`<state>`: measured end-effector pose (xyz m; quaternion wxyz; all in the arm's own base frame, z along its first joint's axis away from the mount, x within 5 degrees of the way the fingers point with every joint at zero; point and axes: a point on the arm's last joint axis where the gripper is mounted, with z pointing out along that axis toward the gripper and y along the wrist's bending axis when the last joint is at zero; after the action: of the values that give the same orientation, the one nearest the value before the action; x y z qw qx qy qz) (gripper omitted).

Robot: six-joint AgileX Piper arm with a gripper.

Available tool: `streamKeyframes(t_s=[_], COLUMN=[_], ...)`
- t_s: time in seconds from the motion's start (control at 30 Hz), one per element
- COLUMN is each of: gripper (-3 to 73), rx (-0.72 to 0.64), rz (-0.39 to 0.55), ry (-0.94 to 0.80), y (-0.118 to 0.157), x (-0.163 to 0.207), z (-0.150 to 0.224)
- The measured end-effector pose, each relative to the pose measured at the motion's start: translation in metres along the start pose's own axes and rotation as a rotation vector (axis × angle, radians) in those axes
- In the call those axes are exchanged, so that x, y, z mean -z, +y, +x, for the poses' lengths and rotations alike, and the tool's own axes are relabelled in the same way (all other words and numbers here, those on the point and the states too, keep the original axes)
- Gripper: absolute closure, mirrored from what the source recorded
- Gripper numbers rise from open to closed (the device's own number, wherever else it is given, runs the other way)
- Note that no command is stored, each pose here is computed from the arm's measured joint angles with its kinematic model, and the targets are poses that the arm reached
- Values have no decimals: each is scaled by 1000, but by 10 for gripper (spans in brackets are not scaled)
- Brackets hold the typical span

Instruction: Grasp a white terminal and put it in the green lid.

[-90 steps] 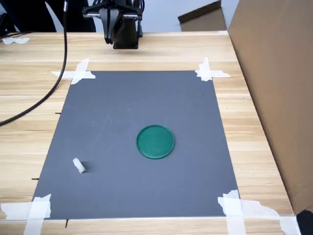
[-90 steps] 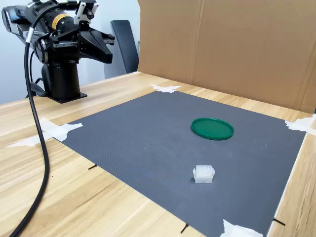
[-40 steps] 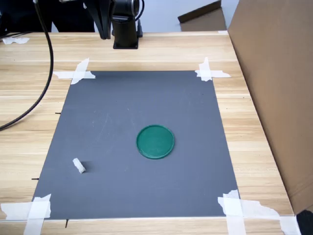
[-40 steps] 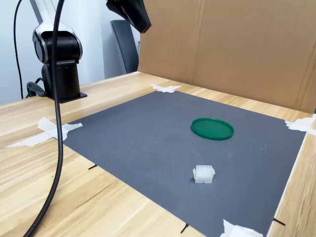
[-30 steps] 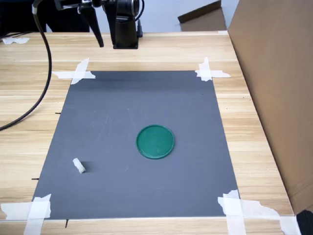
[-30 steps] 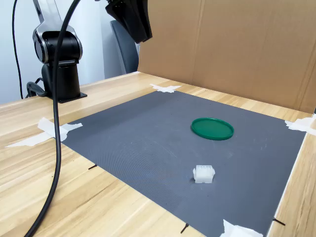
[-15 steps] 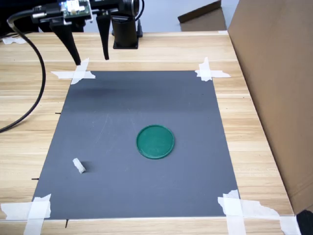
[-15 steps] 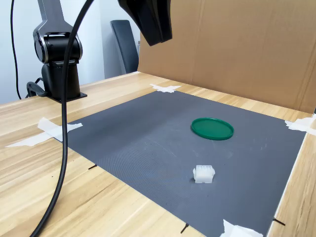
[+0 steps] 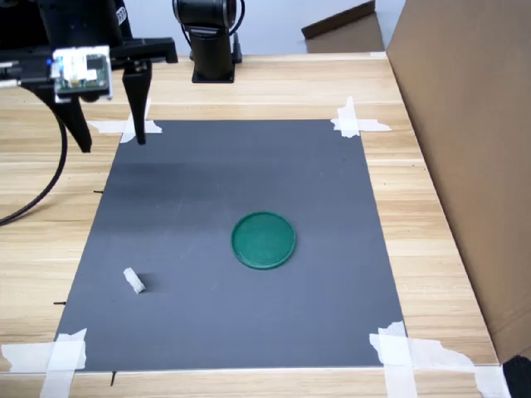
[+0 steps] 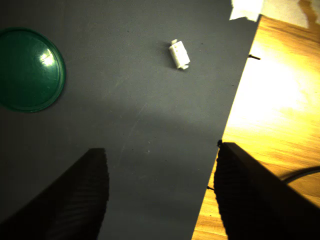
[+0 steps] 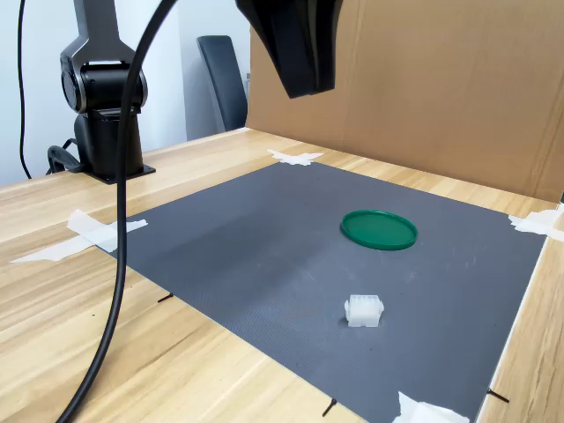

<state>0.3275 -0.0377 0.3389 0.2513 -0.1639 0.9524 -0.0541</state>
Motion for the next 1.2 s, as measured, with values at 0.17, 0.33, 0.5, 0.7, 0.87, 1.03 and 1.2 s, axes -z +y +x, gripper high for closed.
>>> streamKeyframes(t_s=[0.17,0.33,0.5,0.7,0.87,1.03,1.2], gripper=[157,157,157,157,157,157,157], rx=[-19,-31,-68,-62,-53,-54,-46], rz=[-56,-92,-70,-65,-63,-93,-107], ry=[43,49,61,51,32,14,44], y=[-8,-13,-33,-50,-57,-58,-57], x=[-18,-28,-39,-47,-49,-50,-65], z=[-20,-37,-36,-32,-46,-60,-61])
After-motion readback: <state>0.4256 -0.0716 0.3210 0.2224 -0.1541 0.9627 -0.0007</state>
